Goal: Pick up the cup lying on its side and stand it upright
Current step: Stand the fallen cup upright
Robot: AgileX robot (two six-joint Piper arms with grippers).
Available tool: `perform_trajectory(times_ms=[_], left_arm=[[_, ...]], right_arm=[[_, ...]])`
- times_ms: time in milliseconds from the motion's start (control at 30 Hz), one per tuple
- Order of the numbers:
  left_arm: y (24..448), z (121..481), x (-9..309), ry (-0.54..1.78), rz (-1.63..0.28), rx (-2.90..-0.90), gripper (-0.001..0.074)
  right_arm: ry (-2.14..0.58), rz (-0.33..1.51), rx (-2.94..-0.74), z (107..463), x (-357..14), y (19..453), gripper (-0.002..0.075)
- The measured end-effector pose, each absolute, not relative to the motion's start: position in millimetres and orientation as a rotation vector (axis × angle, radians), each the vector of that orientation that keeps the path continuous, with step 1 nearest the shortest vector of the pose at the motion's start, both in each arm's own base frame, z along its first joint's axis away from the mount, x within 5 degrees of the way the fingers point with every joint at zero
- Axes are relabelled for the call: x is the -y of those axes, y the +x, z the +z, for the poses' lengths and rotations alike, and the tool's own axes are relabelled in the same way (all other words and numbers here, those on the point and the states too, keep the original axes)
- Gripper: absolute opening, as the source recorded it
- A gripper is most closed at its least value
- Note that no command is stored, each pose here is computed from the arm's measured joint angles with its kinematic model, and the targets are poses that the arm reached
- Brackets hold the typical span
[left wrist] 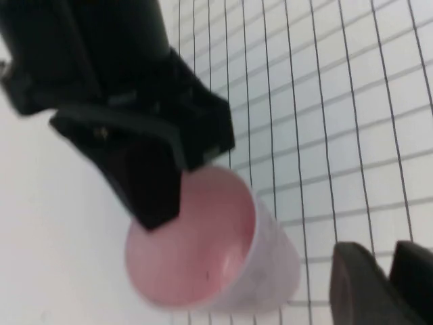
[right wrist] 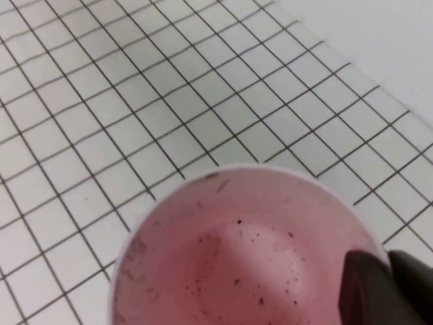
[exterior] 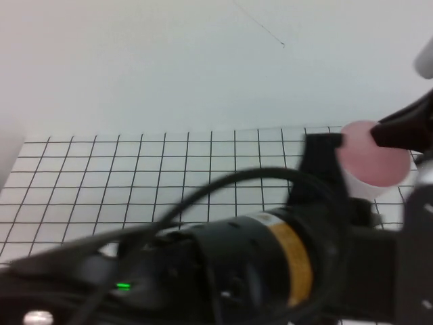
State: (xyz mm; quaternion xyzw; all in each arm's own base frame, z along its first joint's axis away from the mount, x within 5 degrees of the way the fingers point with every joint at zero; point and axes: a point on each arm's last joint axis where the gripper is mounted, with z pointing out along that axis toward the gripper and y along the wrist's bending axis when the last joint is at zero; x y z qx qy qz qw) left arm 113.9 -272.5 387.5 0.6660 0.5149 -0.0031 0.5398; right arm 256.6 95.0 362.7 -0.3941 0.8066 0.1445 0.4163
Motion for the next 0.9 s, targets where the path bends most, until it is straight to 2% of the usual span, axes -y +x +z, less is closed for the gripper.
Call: perform_trajectory(times_ms=[100,267,400,600,733,900], left_arm=[[112,397,254,1.472,-0.061,-1.374,0.0001],[106,410,218,1.320,-0.119,-1.600,0.0001],[99,410,190,1.192,-0.180,-1.732,0.0001],[89,386,165,1.016,-0.339,-1.854,0.0001],[84,363,155,0.891,-0.459,-1.960,0.0001],[80,339,154,0.868,-0.524,-1.995,0.0001]], right_arm=[[-0.997,0.358,-2.088,343,-99,283,0.0023],[-0.958,0.334,-2.199,289,-104,328,0.0023],[-0.964,0.335,-2.272,248,-115,348,0.0022],[-1.003,0.323,-2.317,207,-135,360,0.0022],[-1.028,0.299,-2.319,197,-139,362,0.0022],[-1.063,0.255,-2.318,190,-137,365,0.0022]])
